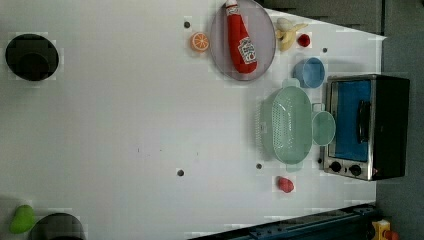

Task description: Drag strainer right to left.

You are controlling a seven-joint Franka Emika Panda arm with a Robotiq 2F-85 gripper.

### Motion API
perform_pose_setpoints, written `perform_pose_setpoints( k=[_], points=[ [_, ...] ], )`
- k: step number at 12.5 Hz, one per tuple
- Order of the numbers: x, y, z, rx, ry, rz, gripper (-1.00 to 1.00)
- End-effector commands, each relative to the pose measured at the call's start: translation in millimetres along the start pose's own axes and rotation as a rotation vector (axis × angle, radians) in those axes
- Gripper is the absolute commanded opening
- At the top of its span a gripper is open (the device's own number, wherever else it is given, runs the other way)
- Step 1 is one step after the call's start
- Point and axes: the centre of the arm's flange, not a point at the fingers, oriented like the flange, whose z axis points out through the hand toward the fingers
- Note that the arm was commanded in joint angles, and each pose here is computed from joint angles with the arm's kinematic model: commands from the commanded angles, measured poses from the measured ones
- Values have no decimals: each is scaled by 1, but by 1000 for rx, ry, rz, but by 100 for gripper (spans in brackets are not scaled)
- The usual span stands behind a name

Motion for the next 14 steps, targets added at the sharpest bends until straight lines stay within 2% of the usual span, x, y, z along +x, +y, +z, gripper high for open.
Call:
perform_pose_setpoints(
  k=[1,6,11,14],
  points=[
    [13,-32,128,-123,-117,6,100],
    [15,-48,235,-57,-55,184,100],
    [7,-60,343,-80,-56,466,100],
    [3,-65,404,-109,-71,495,100]
  ],
)
